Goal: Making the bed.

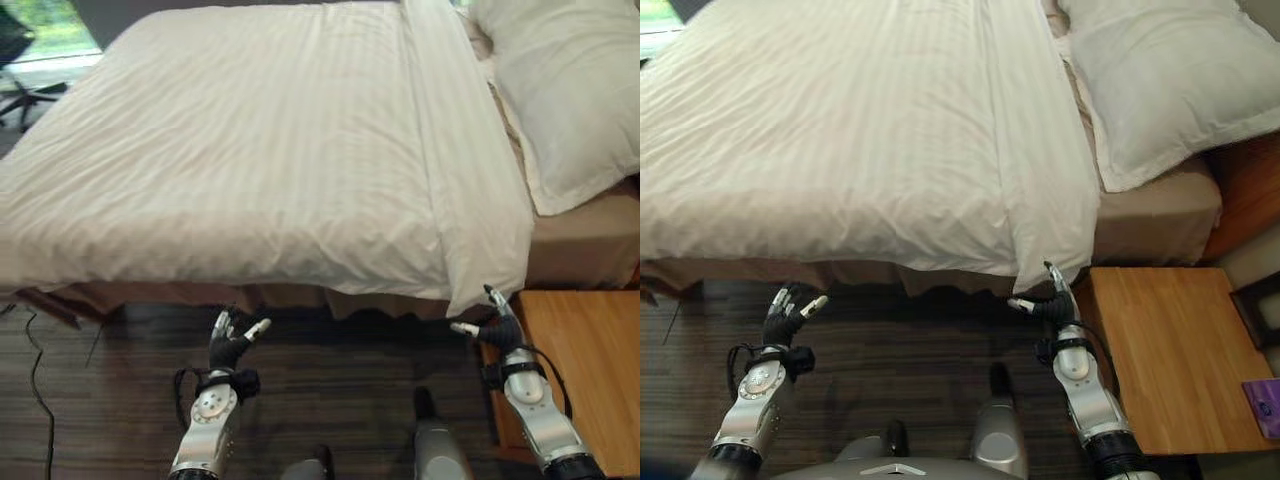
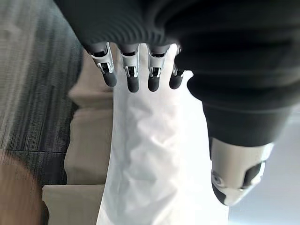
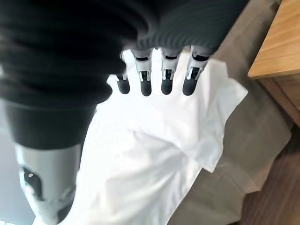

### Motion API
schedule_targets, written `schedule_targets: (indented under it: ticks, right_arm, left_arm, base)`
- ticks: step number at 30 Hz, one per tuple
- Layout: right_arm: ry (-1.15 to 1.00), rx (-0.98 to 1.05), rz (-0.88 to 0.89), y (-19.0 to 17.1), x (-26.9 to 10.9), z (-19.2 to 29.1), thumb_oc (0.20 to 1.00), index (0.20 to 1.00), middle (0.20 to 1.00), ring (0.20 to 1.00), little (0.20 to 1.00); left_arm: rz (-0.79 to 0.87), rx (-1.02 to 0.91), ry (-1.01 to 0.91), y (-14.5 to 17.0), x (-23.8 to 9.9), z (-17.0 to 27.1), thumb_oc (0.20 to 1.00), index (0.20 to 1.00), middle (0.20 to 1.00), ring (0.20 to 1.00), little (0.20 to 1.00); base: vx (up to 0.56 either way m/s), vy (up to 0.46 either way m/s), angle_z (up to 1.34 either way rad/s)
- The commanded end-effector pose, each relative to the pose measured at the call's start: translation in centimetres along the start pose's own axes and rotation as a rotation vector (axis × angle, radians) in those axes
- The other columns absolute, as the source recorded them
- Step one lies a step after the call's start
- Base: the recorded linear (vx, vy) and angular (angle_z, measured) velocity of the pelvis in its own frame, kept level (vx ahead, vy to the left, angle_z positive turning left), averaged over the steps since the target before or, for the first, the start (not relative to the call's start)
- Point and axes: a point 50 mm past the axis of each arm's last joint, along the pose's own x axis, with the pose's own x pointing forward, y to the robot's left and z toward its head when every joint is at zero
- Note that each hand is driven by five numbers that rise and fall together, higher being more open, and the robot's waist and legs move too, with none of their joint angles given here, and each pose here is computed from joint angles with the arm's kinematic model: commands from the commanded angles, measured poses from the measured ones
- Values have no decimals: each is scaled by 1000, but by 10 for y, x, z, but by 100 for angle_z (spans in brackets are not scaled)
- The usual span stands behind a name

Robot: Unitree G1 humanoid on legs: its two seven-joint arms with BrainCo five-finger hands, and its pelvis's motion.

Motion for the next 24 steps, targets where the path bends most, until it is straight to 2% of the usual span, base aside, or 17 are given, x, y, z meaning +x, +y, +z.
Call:
schedule_targets:
  ticks: [1,7,12,14,15,19,24]
  right_arm:
    - [-182,15,-71,-22,11,37,1000,1000,1000,1000,1000]
    - [-307,15,89,0,21,68,1000,1000,1000,1000,1000]
    - [-391,27,145,4,32,94,1000,1000,1000,1000,1000]
    - [-366,26,122,-1,34,88,1000,1000,1000,1000,1000]
    - [-316,78,93,-2,34,78,1000,1000,1000,1000,1000]
    - [-301,120,71,-2,31,74,1000,1000,1000,1000,1000]
    - [-289,103,71,-4,27,68,1000,1000,1000,1000,1000]
  left_arm:
    - [14,28,-196,5,7,42,1000,1000,1000,1000,1000]
    - [96,82,-300,18,13,65,1000,1000,1000,1000,1000]
    - [196,22,-336,34,20,77,1000,1000,1000,1000,1000]
    - [187,13,-350,32,20,80,1000,1000,1000,1000,1000]
    - [140,8,-370,21,18,83,1000,1000,1000,1000,1000]
    - [108,-7,-367,17,11,78,1000,1000,1000,1000,1000]
    - [73,-6,-267,20,0,52,1000,1000,1000,1000,1000]
  base:
    - [-1,-190,59]
    - [-26,-192,-18]
    - [-233,-205,24]
    - [-334,-141,98]
    - [-452,-208,145]
    - [-228,-112,197]
    - [-175,69,138]
